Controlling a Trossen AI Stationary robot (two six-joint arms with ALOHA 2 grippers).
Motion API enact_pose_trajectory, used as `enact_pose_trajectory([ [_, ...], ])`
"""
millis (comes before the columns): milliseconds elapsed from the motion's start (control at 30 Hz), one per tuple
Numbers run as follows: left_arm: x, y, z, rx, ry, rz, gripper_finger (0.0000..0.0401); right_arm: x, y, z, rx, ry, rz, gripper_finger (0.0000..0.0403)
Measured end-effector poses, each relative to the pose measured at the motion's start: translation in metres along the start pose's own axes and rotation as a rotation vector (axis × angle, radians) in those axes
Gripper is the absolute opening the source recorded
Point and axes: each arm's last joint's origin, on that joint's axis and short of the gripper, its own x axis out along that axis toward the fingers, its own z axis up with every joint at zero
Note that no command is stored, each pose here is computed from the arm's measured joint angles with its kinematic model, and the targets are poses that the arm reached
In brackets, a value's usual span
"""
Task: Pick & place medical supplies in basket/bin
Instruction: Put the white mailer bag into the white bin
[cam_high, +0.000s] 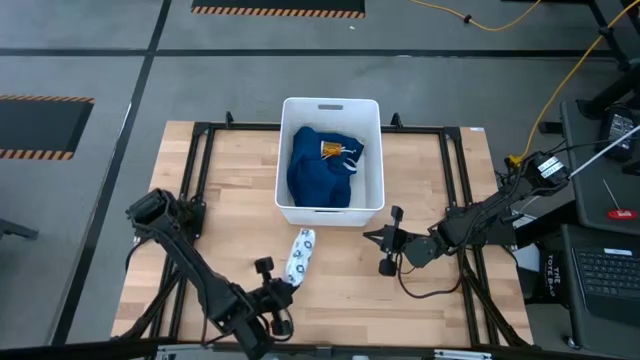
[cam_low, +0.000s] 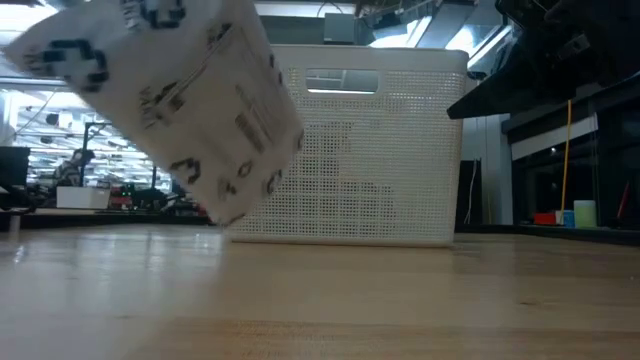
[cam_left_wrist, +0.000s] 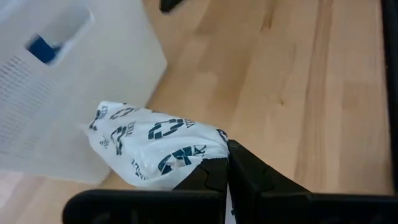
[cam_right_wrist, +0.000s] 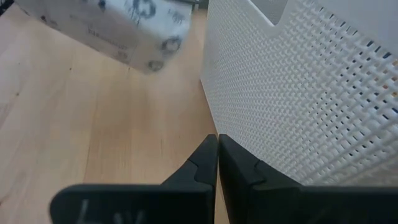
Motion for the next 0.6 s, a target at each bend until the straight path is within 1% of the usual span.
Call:
enact_pose_trajectory([
  [67, 0.003, 0.000, 0.000, 0.004, 0.049, -0.031, 0.0001, 0.000, 0.000, 0.000, 0.000, 0.000, 0.000, 0.0018],
  [133, 0.004, 0.000, 0.000, 0.034, 0.094, -0.063, 0.0001, 0.000, 0.000, 0.000, 0.000, 0.000, 0.000, 0.0018],
  [233, 0.001, 0.003, 0.002, 0.071, 0.122, -0.097, 0.0001, 0.000, 0.000, 0.000, -0.001, 0.000, 0.000, 0.0018],
  [367, -0.008, 0.010, 0.007, 0.081, 0.107, -0.106, 0.0001, 0.000, 0.000, 0.000, 0.000, 0.000, 0.000, 0.0018],
  [600, -0.025, 0.029, 0.025, 0.042, 0.037, -0.105, 0.0001, 0.000, 0.000, 0.000, -0.001, 0.000, 0.000, 0.0018],
])
